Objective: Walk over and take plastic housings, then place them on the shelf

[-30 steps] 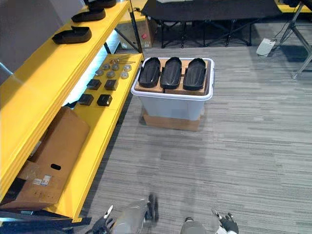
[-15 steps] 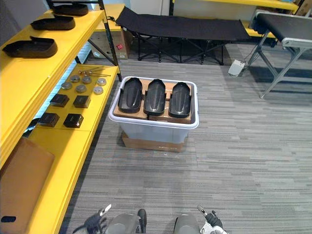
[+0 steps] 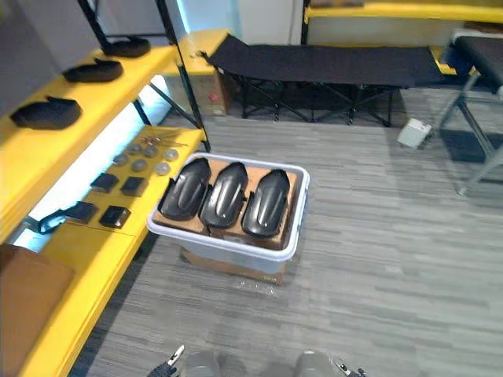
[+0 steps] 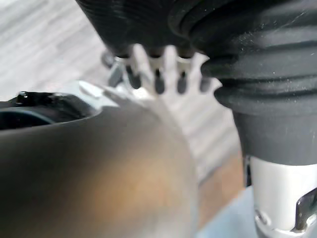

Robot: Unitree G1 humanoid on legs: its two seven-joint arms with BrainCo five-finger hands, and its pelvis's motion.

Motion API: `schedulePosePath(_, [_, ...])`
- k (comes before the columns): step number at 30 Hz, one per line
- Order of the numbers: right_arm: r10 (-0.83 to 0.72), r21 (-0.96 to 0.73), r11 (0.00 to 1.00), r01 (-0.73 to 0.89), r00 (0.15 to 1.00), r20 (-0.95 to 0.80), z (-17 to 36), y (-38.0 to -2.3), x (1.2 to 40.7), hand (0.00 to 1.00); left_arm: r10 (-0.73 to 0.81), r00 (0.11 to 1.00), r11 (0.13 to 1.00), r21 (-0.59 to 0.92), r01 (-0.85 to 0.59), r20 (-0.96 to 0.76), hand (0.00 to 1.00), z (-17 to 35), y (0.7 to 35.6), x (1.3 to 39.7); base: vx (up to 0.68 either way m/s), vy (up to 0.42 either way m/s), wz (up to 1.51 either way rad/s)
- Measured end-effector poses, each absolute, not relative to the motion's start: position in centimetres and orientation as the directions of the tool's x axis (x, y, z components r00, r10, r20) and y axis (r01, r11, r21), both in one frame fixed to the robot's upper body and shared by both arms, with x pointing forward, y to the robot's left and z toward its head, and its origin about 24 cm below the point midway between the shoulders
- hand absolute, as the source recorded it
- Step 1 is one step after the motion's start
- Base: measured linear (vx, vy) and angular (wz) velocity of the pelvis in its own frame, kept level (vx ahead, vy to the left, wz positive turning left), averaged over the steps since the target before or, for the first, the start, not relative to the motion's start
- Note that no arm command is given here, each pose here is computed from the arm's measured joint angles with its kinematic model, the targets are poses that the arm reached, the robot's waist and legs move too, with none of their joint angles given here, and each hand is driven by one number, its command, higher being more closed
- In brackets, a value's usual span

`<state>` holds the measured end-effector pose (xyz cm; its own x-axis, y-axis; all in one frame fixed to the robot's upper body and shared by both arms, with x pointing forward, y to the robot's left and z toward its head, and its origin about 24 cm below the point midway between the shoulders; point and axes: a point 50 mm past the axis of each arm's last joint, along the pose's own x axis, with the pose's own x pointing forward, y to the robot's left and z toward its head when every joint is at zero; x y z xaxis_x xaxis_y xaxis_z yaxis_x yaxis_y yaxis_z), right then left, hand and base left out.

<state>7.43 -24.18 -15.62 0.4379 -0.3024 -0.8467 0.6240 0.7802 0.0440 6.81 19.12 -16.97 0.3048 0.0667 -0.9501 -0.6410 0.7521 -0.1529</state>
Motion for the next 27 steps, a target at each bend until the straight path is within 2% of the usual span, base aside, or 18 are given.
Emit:
schedulePosePath(1, [-0.329,0.063,0.776,0.627,0.488,-0.809,-15.1,-24.7,8.3,0.00,0.068,0.311,0.748,-0.158,-0.645,-0.948,0.00,-17.0,19.0,6.9,0.09,0.005,0.40])
schedulePosePath(5, [-0.358,0.118,0.745,0.656,0.543,-0.760,-14.6,-24.2,9.8,0.00,0.098,0.326,0.756,-0.143,-0.639,-0.940,0.00,-16.9,19.5,6.7,0.13,0.097,0.31])
schedulePosePath(9, [-0.355,0.211,0.743,0.635,0.642,-0.679,-13.5,-22.7,12.9,0.00,0.137,0.348,0.839,-0.078,-0.538,-0.927,0.00,-16.6,20.8,7.2,0.12,0.102,0.03])
schedulePosePath(14, [-0.511,0.134,0.726,0.674,0.660,-0.551,-11.4,-22.9,15.1,0.00,0.152,0.390,0.907,-0.029,-0.420,-0.908,0.00,-16.1,21.1,8.4,0.15,0.127,-0.07])
schedulePosePath(16, [-0.591,0.055,0.742,0.668,0.691,-0.416,-9.0,-22.5,17.4,0.00,0.169,0.443,0.910,-0.033,-0.414,-0.880,0.00,-15.4,21.6,9.8,0.16,0.047,0.08])
schedulePosePath(19, [-0.673,0.049,0.711,0.702,0.698,-0.243,-5.5,-23.1,19.6,0.00,0.185,0.482,0.904,-0.045,-0.426,-0.856,0.00,-14.8,22.2,10.7,0.12,-0.016,0.03])
schedulePosePath(20, [-0.699,0.070,0.703,0.708,0.705,-0.116,-2.8,-23.4,21.1,0.00,0.190,0.492,0.902,-0.047,-0.428,-0.850,0.00,-14.7,22.4,10.9,0.08,-0.027,-0.11])
schedulePosePath(23, [-0.693,0.123,0.720,0.683,0.713,0.102,2.2,-24.5,23.3,0.00,0.193,0.527,0.906,-0.056,-0.420,-0.827,0.00,-14.3,22.6,11.5,0.06,-0.043,-0.03])
schedulePosePath(27, [-0.615,0.137,0.788,0.601,0.756,0.224,6.0,-25.5,25.6,0.00,0.166,0.556,0.919,-0.077,-0.386,-0.814,0.00,-14.1,22.4,11.9,0.02,-0.029,-0.05])
